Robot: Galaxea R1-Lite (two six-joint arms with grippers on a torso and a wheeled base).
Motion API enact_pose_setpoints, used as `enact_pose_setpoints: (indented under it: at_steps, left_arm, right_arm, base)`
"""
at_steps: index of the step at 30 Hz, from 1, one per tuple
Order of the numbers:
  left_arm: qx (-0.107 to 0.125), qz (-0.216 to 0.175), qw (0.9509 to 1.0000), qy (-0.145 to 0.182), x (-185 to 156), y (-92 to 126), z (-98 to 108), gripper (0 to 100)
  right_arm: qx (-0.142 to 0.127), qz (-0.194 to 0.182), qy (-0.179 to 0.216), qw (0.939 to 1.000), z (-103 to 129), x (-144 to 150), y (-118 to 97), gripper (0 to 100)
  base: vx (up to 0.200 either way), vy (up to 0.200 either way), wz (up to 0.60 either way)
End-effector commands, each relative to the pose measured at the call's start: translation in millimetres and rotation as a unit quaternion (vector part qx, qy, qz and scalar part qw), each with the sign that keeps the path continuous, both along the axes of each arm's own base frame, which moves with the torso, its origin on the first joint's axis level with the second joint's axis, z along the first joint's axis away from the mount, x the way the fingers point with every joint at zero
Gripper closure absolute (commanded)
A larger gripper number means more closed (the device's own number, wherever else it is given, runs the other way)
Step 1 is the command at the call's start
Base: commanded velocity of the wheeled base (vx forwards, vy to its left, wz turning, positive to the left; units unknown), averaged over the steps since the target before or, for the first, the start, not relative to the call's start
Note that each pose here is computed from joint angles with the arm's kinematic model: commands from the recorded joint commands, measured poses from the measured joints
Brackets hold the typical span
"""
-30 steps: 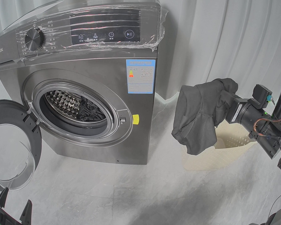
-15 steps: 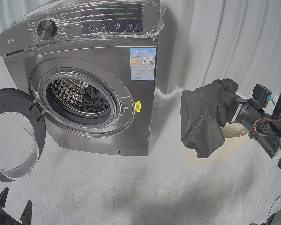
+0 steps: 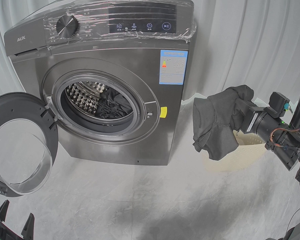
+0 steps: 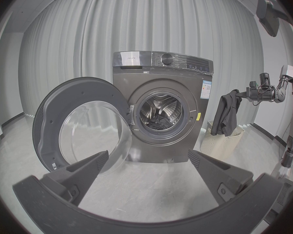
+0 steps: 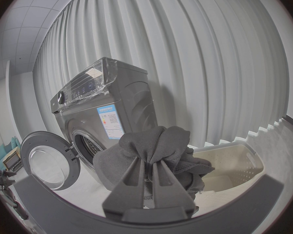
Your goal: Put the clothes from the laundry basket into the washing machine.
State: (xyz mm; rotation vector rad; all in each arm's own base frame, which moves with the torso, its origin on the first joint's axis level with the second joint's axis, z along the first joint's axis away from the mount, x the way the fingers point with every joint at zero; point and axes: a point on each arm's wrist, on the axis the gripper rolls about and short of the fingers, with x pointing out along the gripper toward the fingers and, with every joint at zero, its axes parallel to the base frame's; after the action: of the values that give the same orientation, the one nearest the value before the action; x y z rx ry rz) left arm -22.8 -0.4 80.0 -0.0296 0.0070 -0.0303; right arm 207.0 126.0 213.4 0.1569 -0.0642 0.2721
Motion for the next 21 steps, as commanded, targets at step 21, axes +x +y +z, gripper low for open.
enact_pose_setpoints:
  at_steps: [21]
  left_arm:
    - [-0.001, 0.001, 1.0000, -0.002, -0.2, 0.0, -4.3, 0]
  right_arm:
    - [-0.011, 0.036, 0.014, 0.9992, -10.0, -11.2, 10.2, 100]
  base:
    - [0.000, 0.076, 0.00]
